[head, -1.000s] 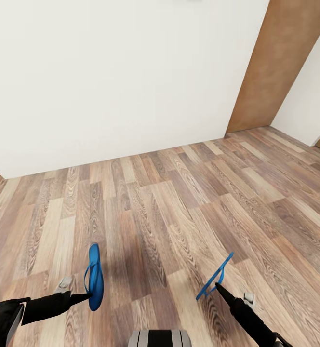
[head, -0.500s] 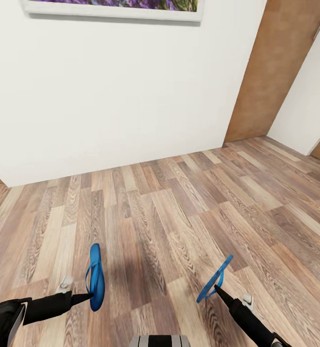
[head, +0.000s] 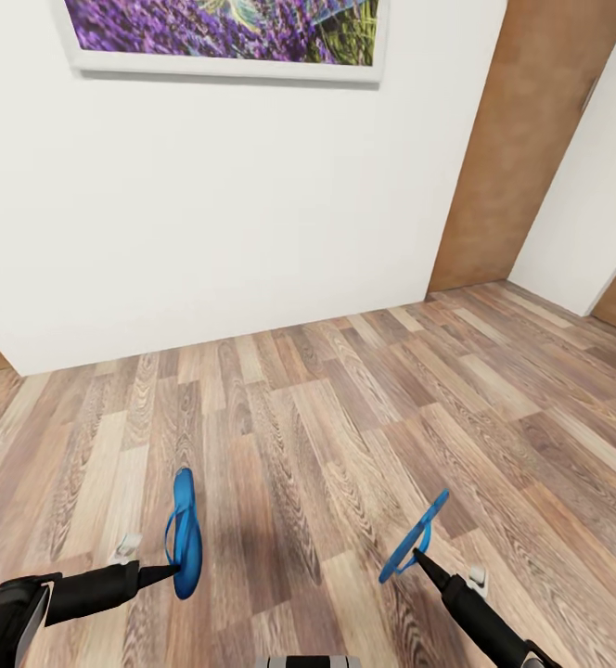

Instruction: In the bedroom, move the book from the bed onto either nightstand, and place the two sandals side by side next to the bed.

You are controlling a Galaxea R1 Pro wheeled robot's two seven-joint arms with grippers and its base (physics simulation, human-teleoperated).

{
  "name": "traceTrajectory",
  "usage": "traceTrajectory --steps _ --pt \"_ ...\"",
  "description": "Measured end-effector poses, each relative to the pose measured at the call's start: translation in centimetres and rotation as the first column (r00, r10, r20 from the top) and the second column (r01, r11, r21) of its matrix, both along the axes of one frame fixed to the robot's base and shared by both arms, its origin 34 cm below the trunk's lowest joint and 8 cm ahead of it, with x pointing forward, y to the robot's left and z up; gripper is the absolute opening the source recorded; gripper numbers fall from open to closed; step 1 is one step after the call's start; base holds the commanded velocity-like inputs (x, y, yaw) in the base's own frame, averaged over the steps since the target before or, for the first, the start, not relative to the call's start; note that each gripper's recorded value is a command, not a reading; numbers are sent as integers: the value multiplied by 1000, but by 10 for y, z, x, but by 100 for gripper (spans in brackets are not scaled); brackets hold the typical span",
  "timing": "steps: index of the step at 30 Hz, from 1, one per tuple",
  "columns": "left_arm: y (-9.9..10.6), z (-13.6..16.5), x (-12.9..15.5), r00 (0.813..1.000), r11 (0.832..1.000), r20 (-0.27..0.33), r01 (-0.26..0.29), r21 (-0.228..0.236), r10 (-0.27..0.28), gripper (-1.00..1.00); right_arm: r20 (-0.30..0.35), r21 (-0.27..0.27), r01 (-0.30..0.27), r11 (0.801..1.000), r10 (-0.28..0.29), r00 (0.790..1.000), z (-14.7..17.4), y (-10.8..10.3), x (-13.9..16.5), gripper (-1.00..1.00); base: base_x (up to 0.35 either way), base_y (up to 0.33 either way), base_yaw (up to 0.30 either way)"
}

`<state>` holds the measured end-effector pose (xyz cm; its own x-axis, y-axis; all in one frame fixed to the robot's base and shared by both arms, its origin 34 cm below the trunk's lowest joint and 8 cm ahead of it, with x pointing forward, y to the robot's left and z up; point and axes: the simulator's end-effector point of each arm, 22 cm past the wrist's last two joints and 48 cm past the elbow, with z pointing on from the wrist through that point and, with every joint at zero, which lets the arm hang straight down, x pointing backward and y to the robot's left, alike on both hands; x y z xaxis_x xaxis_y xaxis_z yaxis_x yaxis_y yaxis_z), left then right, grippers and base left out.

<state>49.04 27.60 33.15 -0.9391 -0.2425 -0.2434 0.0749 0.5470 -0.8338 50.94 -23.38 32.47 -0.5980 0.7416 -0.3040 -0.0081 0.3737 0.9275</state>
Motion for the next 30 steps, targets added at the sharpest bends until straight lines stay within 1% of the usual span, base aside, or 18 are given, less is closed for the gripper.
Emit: traceTrajectory --steps 18,30 --pt "0 32 11 997 1000 72 0 1 0 -100 73 2 5 1000 -5 997 34 -1 13 -100 0 0 0" --pt "-9 53 18 993 1000 121 5 -11 -3 -100 124 5 7 1000 -7 992 58 -1 20 -100 0 0 0"
